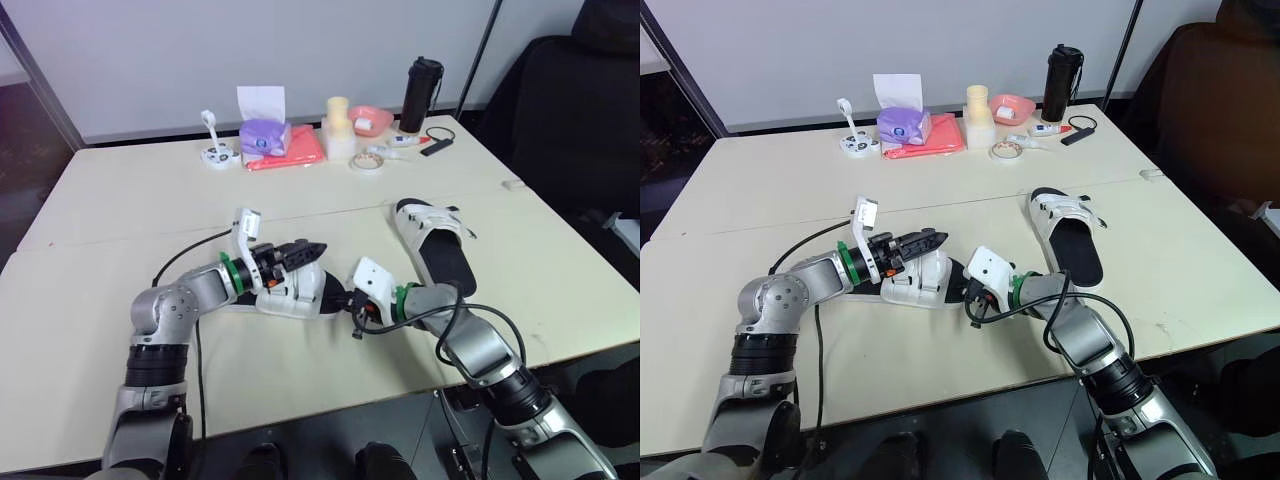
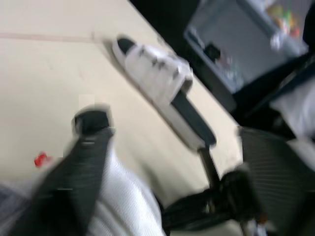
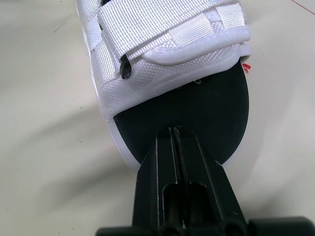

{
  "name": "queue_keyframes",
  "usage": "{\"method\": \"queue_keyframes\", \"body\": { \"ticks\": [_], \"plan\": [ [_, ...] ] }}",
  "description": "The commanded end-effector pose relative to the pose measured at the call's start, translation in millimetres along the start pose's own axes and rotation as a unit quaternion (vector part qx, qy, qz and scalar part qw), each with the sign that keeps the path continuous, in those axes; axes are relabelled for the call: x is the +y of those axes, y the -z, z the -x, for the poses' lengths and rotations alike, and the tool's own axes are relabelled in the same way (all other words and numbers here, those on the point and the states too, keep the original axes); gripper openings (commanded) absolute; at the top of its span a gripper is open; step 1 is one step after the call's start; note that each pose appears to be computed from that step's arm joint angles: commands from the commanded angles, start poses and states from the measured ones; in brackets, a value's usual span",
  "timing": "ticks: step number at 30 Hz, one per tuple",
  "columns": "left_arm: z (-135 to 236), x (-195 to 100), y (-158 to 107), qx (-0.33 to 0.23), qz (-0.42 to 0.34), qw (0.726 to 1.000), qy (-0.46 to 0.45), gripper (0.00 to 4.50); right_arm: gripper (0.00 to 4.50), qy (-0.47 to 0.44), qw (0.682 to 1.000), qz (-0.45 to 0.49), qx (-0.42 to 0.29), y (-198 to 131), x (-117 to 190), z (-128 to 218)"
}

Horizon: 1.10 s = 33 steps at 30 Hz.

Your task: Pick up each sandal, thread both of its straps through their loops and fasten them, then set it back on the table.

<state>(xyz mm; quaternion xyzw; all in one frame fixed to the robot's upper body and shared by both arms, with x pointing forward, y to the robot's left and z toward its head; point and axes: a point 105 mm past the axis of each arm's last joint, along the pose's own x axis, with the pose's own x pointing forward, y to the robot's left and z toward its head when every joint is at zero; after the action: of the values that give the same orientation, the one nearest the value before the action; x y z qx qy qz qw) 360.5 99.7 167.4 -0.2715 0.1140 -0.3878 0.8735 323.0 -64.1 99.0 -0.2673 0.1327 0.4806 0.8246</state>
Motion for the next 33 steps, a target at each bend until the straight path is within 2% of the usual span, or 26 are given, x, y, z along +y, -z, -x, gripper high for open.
{"method": "queue_keyframes", "body": {
  "ticks": [1, 6, 9, 11, 15, 20, 26, 33],
  "plan": [
    [12.5, 19.8, -19.2, -0.064, 0.015, 0.995, -0.070, 4.43, 0.00, -0.022, 0.999, -0.021, 0.036, 20.7, 11.3, -5.6],
    [20.7, 12.8, -47.7, -0.117, 0.042, 0.990, -0.062, 4.43, 0.00, -0.024, 0.999, -0.019, 0.038, 20.9, 11.7, -5.7],
    [19.3, 1.7, -62.6, -0.113, 0.021, 0.993, -0.040, 4.43, 0.00, -0.024, 0.999, -0.019, 0.038, 21.0, 11.6, -6.0],
    [14.0, -8.7, -65.8, -0.081, -0.016, 0.997, -0.008, 4.43, 0.00, -0.024, 0.999, -0.018, 0.038, 20.7, 11.6, -7.0],
    [6.6, -24.6, -48.2, 0.036, -0.104, 0.991, 0.077, 4.43, 0.00, -0.025, 0.999, -0.017, 0.036, 19.9, 10.9, -8.7],
    [0.9, -4.7, -31.9, 0.135, -0.170, 0.969, 0.114, 4.43, 0.00, -0.025, 0.999, -0.014, 0.034, 17.9, 10.6, -10.1],
    [-4.4, 15.9, -32.3, 0.172, -0.192, 0.958, 0.126, 4.43, 0.00, -0.020, 0.999, -0.016, 0.034, 19.3, 10.9, -7.5],
    [-11.9, 22.0, -26.0, 0.188, -0.184, 0.954, 0.141, 4.43, 0.00, -0.017, 0.999, -0.017, 0.036, 20.5, 10.7, -6.0]
  ]
}}
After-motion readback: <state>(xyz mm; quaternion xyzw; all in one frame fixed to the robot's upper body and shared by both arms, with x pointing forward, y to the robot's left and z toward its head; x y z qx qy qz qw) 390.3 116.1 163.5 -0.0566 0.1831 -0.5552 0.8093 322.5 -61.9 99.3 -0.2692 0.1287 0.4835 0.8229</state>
